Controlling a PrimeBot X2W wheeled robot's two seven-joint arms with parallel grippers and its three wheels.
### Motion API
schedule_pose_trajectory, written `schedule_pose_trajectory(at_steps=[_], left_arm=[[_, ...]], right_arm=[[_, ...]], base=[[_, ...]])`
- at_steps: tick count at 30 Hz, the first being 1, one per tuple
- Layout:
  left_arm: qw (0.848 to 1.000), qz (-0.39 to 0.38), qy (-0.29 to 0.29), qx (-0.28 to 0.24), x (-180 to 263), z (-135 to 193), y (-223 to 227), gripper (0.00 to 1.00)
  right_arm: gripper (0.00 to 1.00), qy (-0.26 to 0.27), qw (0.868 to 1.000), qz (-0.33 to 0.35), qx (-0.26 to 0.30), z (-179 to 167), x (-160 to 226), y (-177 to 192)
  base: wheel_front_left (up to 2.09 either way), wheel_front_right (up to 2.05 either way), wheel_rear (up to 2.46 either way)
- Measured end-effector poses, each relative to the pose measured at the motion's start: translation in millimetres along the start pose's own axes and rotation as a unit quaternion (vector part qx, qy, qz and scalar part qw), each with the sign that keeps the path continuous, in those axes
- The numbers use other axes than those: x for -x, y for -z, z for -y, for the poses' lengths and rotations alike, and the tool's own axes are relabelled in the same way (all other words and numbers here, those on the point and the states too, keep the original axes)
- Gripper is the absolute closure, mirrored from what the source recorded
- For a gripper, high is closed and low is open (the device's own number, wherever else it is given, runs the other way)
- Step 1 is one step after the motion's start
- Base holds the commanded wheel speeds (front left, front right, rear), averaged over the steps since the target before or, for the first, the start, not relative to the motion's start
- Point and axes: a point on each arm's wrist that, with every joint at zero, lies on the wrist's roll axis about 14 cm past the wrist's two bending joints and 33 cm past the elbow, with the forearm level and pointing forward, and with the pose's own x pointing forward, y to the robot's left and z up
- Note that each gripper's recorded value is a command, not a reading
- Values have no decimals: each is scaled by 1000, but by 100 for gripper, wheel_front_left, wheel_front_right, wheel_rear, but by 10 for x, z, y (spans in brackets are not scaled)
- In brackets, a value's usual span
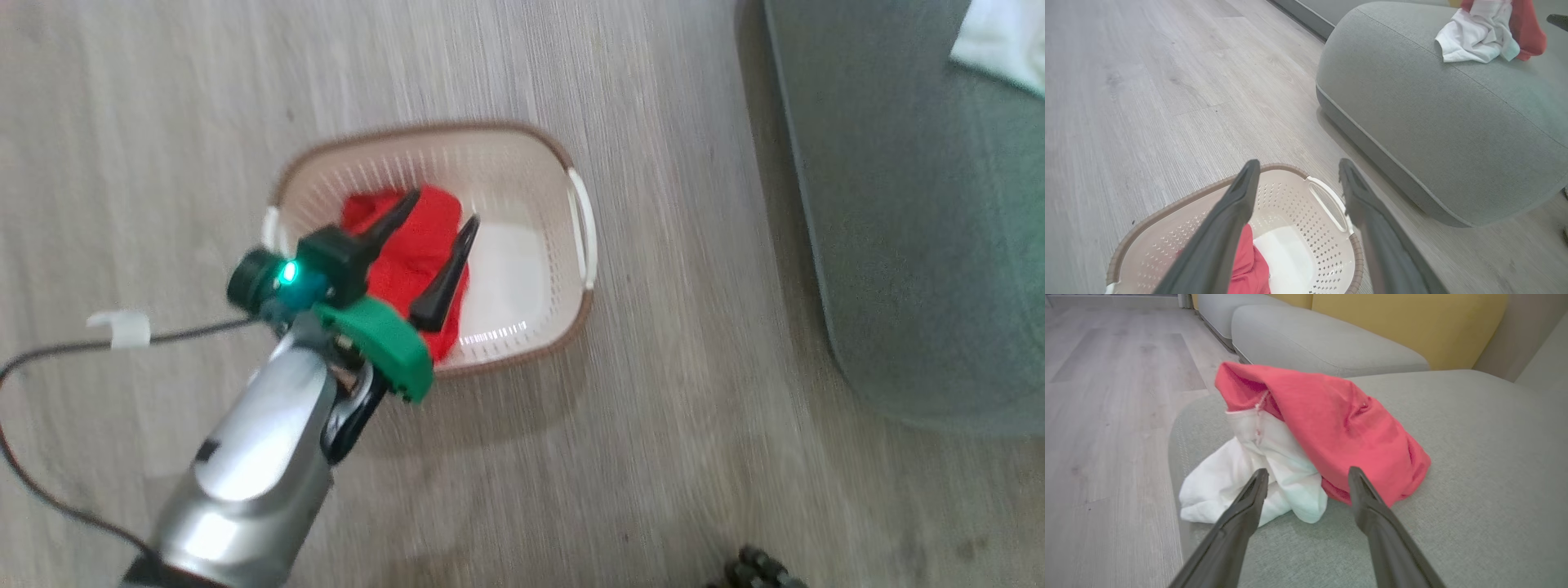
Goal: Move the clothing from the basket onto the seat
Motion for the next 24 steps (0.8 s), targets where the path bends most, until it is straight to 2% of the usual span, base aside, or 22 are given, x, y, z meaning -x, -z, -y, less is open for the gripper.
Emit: schedule_pose_trajectory(at_steps=[5, 11, 18, 24], left_arm=[[998, 18, -62, 5, 326, -142, -197, 0], [988, 41, -149, 1, 843, -396, -378, 0], [967, 80, -242, -14, 1494, -661, -596, 0], [949, 101, -297, -20, 1924, -796, -673, 0]], right_arm=[[0, -59, 998, 19, -7, -322, 249, -154], [0, -131, 990, 28, -31, -778, 537, -250], [0, -223, 971, 54, -62, -1430, 897, -474], [0, -276, 955, 80, -77, -1787, 1181, -679]], base=[[0, 0, 0], [0, 0, 0], [0, 0, 0], [0, 0, 0]])
